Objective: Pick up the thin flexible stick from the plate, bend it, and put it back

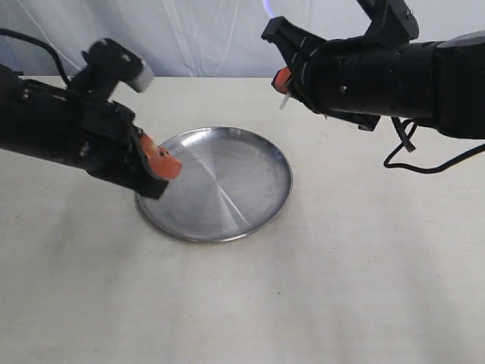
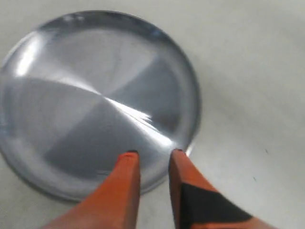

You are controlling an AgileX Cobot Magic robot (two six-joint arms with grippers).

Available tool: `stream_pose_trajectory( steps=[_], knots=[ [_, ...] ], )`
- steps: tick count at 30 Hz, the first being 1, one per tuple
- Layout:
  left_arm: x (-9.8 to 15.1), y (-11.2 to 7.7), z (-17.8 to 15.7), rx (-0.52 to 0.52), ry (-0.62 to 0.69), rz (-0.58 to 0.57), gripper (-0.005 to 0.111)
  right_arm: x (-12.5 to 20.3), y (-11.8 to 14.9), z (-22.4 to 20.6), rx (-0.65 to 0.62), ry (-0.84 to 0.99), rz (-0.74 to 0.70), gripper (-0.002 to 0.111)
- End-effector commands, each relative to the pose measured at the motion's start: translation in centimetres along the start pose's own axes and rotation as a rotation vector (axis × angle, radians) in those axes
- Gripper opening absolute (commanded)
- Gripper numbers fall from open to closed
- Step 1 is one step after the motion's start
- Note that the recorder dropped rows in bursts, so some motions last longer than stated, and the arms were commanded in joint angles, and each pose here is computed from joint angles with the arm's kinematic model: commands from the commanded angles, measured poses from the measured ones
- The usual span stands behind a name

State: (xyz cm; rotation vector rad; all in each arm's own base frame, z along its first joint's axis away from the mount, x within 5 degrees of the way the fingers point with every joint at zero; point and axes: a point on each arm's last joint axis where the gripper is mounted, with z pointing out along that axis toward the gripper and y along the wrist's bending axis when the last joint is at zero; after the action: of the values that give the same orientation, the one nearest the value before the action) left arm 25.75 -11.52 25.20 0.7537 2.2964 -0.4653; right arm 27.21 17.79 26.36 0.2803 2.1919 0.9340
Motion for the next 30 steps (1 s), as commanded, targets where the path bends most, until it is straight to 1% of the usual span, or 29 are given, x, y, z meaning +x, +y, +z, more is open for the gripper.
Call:
stream_pose_trajectory(
  steps=[1, 3, 6, 8, 11, 12, 13, 15, 17, 18, 19, 23, 24, 25, 26, 29, 30],
  knots=[
    [-0.2, 3.4, -2.1, -0.136, -0.108, -0.279, 0.000, 1.8, -1.3, 2.6, 0.008, 0.134, -0.038, -0.001],
    [0.0, 5.0, -3.1, -0.184, -0.136, -0.353, 0.000, 2.7, -2.1, 4.4, 0.021, 0.200, -0.024, -0.001],
    [0.4, 6.4, -4.2, -0.223, -0.155, -0.404, 0.000, 3.7, -2.8, 6.9, 0.020, 0.279, -0.009, -0.001],
    [0.6, 6.9, -4.8, -0.243, -0.170, -0.434, 0.000, 4.2, -3.1, 8.5, 0.013, 0.320, 0.000, -0.001],
    [0.6, 7.1, -5.1, -0.256, -0.175, -0.430, 0.000, 4.5, -3.1, 10.2, -0.011, 0.361, 0.005, 0.000],
    [0.7, 7.1, -5.1, -0.258, -0.172, -0.424, 0.000, 4.4, -3.2, 10.6, -0.012, 0.365, 0.008, 0.004],
    [0.7, 7.1, -5.1, -0.258, -0.172, -0.424, 0.000, 4.5, -3.2, 10.8, -0.016, 0.373, 0.002, 0.010],
    [0.7, 7.1, -5.1, -0.258, -0.172, -0.424, 0.000, 4.6, -3.2, 11.2, -0.017, 0.379, 0.001, 0.028],
    [0.7, 7.1, -5.1, -0.259, -0.170, -0.422, 0.000, 4.5, -3.2, 11.3, -0.013, 0.372, -0.001, 0.043],
    [0.7, 7.1, -5.1, -0.259, -0.170, -0.422, 0.000, 4.4, -3.3, 11.3, -0.006, 0.367, -0.007, 0.048],
    [0.7, 7.1, -5.1, -0.259, -0.170, -0.422, 0.000, 4.4, -3.4, 11.3, 0.001, 0.361, -0.012, 0.049],
    [0.7, 7.1, -5.1, -0.259, -0.170, -0.422, 0.000, 4.2, -3.4, 11.3, 0.011, 0.348, -0.016, 0.049],
    [0.7, 7.1, -5.1, -0.258, -0.172, -0.425, 0.000, 4.0, -3.2, 11.1, 0.005, 0.343, -0.026, 0.047],
    [0.6, 7.1, -5.2, -0.255, -0.180, -0.433, 0.000, 3.8, -2.9, 10.8, -0.002, 0.339, -0.045, 0.043],
    [0.5, 7.0, -5.3, -0.254, -0.190, -0.444, 0.000, 3.5, -2.4, 10.2, -0.015, 0.332, -0.081, 0.034],
    [0.2, 6.8, -6.0, -0.263, -0.227, -0.440, 0.000, 2.0, -0.5, 7.7, -0.053, 0.300, -0.267, -0.001],
    [0.0, 6.6, -6.4, -0.269, -0.246, -0.435, 0.000, 1.4, 0.2, 6.6, -0.058, 0.284, -0.337, 0.000]
  ],
)
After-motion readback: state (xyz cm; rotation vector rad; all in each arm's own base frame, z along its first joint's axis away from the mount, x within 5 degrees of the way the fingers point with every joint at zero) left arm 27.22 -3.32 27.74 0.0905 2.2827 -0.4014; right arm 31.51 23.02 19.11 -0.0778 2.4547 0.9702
